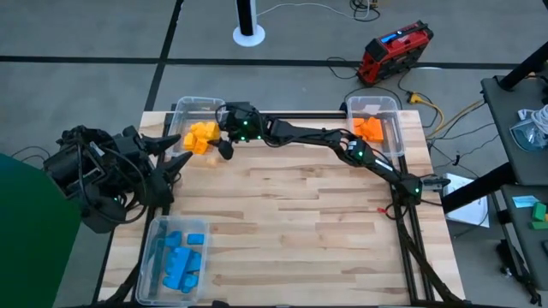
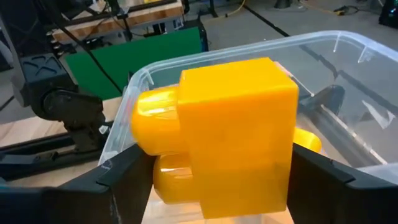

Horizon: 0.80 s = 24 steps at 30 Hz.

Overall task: Sort blocks
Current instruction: Put the yellow game piece into the top left transparent bin, then return to Home Position

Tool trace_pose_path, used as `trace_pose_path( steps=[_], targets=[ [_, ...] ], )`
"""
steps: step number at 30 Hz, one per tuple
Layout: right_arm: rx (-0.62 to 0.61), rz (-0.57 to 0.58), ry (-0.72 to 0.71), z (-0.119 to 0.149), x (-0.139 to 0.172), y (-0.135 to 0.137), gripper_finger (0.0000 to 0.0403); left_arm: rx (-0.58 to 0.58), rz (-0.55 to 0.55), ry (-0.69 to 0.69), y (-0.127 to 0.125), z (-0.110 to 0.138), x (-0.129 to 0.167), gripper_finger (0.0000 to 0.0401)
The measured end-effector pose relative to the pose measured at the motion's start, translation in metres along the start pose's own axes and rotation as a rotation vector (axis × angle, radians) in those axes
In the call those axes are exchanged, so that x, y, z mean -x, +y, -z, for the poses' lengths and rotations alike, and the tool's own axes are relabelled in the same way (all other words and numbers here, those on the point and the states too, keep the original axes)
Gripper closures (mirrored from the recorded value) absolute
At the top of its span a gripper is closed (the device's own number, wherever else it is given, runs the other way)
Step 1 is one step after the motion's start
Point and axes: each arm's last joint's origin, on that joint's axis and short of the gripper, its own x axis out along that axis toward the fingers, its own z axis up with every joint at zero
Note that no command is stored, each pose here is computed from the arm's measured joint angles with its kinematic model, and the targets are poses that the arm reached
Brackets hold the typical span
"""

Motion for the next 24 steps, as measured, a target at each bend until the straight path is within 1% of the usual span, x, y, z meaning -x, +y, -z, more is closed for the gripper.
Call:
trace_pose_path(
  steps=[6,15,18,20,24],
  targets=[
    [-0.007,0.002,0.017,0.001,0.000,0.000,0.0088,0.002,0.000,0.000,0.000,0.000,0.000,0.0168],
    [0.006,0.003,0.027,-0.009,0.005,0.002,0.0059,0.008,0.001,0.000,-0.001,0.000,0.000,0.0168],
    [0.008,0.009,0.081,-0.027,0.023,0.007,0.0060,0.030,0.003,0.004,-0.001,0.000,0.000,0.0168],
    [0.050,0.009,0.110,-0.048,0.042,0.014,0.0064,0.037,0.010,0.016,-0.001,0.000,0.000,0.0168],
    [0.141,-0.010,0.121,-0.093,0.085,0.032,0.0076,0.023,0.024,0.044,-0.002,0.001,0.000,0.0168]
  ],
)
